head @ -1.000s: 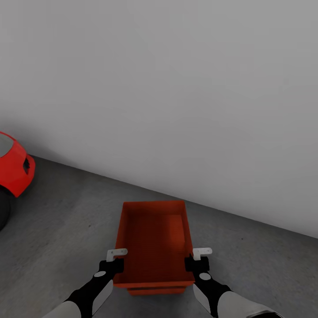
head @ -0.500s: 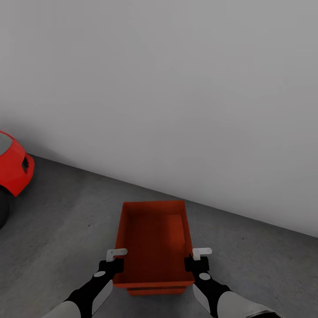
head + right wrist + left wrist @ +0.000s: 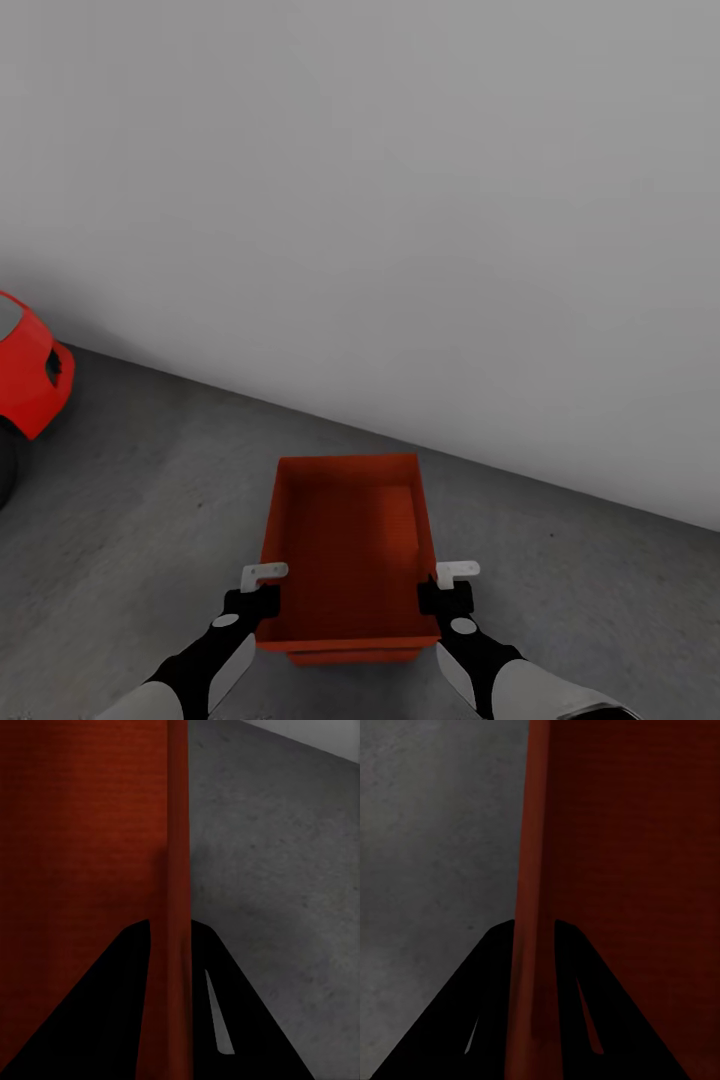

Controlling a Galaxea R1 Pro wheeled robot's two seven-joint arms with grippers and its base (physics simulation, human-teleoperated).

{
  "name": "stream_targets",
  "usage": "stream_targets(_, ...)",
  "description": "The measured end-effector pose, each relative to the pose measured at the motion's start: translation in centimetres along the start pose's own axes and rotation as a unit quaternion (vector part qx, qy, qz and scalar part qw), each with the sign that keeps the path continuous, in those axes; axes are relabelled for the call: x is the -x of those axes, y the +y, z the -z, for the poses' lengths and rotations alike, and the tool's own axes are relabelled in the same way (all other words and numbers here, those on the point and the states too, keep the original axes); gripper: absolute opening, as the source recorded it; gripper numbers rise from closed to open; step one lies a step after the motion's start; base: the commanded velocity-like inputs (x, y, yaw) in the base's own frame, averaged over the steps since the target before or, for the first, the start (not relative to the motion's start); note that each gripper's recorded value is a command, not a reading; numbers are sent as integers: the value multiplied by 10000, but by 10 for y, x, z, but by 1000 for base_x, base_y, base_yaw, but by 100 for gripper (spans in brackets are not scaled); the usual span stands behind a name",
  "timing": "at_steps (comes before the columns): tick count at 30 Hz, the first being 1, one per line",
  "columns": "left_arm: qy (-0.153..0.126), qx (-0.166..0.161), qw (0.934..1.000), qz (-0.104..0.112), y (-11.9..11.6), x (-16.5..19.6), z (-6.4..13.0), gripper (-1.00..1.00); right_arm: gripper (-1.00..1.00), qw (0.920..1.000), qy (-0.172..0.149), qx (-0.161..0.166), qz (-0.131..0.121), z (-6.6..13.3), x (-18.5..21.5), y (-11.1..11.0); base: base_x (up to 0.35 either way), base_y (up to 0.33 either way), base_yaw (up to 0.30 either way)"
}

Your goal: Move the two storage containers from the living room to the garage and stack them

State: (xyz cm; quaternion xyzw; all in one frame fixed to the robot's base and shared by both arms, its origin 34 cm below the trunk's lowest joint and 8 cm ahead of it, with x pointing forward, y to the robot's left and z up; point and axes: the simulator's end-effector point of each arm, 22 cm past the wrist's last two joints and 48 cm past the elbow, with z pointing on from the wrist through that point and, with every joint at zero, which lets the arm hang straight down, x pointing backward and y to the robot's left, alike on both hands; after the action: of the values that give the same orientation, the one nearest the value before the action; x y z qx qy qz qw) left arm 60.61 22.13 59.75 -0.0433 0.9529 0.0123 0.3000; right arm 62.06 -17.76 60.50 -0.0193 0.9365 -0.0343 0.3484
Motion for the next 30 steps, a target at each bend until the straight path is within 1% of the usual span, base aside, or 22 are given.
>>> stream_targets(8,45,0,10000,-4,1,-10,-12,-100,-100,10000,47,0,2,-10,-12,2,0,0,0)
stream_targets(30,46,1,10000,-4,1,-28,-39,-100,-100,10000,48,0,2,-36,-31,4,0,0,0)
